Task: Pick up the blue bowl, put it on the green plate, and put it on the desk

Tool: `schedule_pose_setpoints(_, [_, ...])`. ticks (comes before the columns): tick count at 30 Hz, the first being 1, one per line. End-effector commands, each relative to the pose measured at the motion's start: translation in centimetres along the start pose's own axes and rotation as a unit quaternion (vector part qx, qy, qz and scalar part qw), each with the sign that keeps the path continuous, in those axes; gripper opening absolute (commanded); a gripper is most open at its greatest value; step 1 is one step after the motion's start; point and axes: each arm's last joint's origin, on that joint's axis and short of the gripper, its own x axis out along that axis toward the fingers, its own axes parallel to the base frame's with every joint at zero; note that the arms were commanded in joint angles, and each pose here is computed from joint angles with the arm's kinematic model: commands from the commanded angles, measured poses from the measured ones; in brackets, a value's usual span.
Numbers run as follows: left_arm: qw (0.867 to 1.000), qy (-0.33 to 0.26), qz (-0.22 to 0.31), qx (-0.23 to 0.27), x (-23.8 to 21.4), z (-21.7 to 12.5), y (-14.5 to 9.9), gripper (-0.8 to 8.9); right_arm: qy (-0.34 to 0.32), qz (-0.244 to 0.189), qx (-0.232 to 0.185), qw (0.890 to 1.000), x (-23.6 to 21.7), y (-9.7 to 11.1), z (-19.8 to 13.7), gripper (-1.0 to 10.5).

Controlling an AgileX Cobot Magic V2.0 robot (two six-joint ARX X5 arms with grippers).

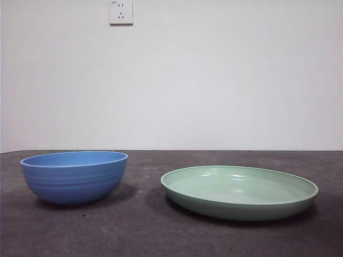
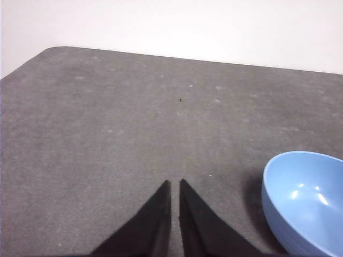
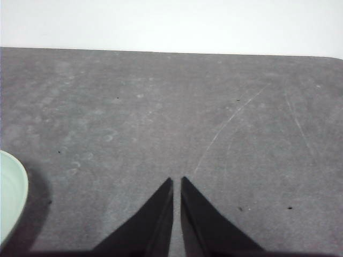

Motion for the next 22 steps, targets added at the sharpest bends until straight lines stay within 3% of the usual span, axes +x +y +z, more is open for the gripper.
schedule_pose_setpoints(1, [1.000,0.011,0.002,-0.017,0.2,-0.7,0.1,0.18,-0.008,0.008,0.028,1.000,0.0,0.1,0.0,0.2])
schedule_pose_setpoints(6, [0.999,0.006,0.002,-0.038,-0.2,0.4,0.0,0.16,-0.045,0.075,0.059,0.994,-0.1,0.5,1.0,0.2])
schedule_pose_setpoints(12, [0.995,-0.051,-0.009,-0.086,-1.8,4.4,-0.6,0.17,-0.089,0.087,0.134,0.983,-1.6,0.6,4.9,0.1])
schedule_pose_setpoints(16, [0.991,-0.076,-0.016,-0.105,-3.0,7.8,-1.0,0.17,-0.098,0.101,0.150,0.979,-3.0,0.7,8.3,0.1])
schedule_pose_setpoints(22, [0.989,-0.083,-0.045,-0.112,-4.1,13.6,-1.8,0.16,-0.071,0.167,0.147,0.972,-4.9,1.3,13.6,0.1])
